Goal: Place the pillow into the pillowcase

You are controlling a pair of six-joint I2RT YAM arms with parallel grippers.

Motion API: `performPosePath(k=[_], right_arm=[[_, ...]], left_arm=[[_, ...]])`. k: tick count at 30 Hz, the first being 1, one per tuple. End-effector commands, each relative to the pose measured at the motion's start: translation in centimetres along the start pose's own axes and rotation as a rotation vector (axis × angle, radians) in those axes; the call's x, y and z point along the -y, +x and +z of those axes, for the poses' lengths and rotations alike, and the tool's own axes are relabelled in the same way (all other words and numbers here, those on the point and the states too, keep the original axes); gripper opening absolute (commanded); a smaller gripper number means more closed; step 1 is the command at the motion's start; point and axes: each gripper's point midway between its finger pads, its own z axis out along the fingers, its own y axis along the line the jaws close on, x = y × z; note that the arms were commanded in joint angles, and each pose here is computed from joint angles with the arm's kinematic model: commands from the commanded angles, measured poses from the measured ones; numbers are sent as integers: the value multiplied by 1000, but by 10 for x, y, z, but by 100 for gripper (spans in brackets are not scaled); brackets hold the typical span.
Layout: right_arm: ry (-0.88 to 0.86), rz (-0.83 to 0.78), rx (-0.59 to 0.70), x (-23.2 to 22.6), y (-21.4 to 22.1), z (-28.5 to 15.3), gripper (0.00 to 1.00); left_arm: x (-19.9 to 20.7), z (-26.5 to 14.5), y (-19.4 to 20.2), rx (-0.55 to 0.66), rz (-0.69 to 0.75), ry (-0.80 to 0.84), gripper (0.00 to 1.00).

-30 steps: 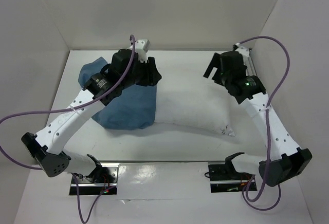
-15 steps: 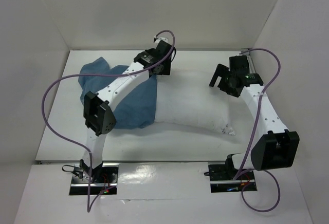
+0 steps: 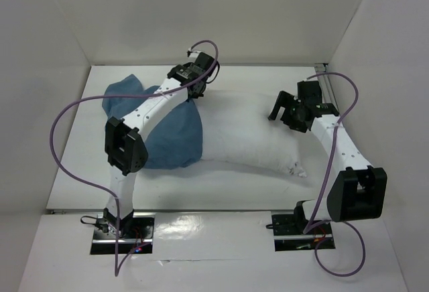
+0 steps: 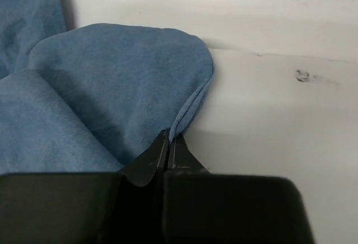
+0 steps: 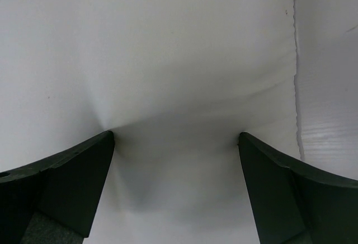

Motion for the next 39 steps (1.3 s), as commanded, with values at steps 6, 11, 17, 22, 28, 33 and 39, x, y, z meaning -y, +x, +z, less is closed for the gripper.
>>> performPosePath(k=[6,11,17,22,28,33,39], right_arm=[[58,-12,28,11,-2,-8,99],[58,20,64,17,-16,-15,100],[-54,17,-68,5,10,16,100],[-372,-41,-182,-63,47,18,32],[-517,-160,77,-139,-10,-72,0],[-612,-213,246,-178,-49,-149,0],[-539,-175,108,-163,21,-86,0]], left_arm=[[-10,-57,-34,61,-55,156,0],[4,-89,-59,139,-78,327,0],[36,-103,-58,118,-72,517,0],[70,-102,-47,57,-44,666,0],[99,-166,-65,123,18,901,0],[96,-257,-107,252,-1,1141,0],[139,-267,-62,124,-12,1306,0]])
